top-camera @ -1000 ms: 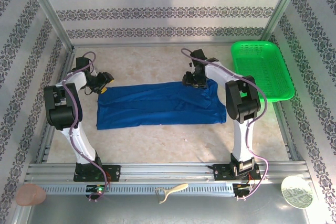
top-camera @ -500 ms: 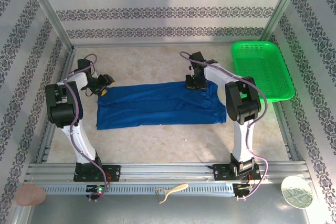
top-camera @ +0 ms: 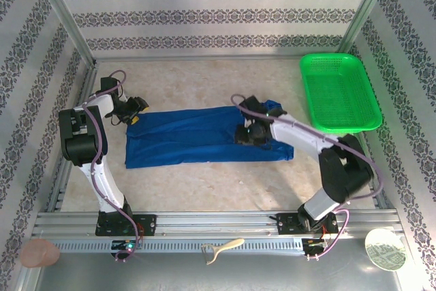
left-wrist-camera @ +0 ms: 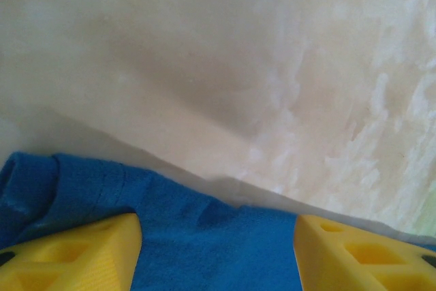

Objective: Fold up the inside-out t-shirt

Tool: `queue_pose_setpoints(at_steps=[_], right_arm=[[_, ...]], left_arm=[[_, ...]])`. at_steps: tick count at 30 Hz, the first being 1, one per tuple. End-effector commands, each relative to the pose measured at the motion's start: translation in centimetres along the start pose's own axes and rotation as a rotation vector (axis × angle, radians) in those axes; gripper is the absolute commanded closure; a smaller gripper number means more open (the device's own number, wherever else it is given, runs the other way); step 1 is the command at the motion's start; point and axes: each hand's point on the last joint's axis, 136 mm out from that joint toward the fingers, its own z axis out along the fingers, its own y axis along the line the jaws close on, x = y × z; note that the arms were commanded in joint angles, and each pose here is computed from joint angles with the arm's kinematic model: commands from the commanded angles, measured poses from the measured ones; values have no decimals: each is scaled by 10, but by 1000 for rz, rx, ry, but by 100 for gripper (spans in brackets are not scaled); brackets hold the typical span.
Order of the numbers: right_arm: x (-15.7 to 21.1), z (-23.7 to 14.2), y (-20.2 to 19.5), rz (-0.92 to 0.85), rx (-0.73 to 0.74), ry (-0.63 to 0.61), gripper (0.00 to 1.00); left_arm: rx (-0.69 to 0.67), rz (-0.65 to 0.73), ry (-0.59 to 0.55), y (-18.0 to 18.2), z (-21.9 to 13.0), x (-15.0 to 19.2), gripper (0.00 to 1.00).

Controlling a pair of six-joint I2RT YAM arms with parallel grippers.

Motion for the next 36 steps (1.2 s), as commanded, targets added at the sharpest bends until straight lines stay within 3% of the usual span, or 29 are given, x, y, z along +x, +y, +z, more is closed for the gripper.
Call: queue_pose_setpoints(at_steps=[1, 3, 8, 14, 22, 23, 27, 35, 36], right_arm=[[24, -19, -15, 135, 1, -32, 58], [11, -37, -35, 209, -6, -118, 55], [-46, -49, -75, 274, 30, -196, 54], [-93, -19, -95, 273, 121, -150, 47], [-86, 13, -105, 318, 143, -68, 47], [-83, 15, -104, 323, 131, -67, 52], [-69, 12, -103, 325, 113, -65, 100], [-24, -12, -97, 292, 94, -74, 100], [-13, -13, -96, 291, 93, -67, 92]], left_arm=[[-18, 17, 24, 7, 3, 9, 38], [-14, 20, 21, 5, 0, 8, 38], [-2, 32, 11, -2, -8, 6, 38], [2, 41, 9, -7, -14, 6, 38], [8, 49, 0, -13, -20, 2, 38], [9, 50, -1, -13, -20, 2, 38], [11, 48, -1, -13, -19, 1, 38], [14, 42, 5, -11, -15, 3, 38], [14, 42, 4, -11, -14, 2, 38]])
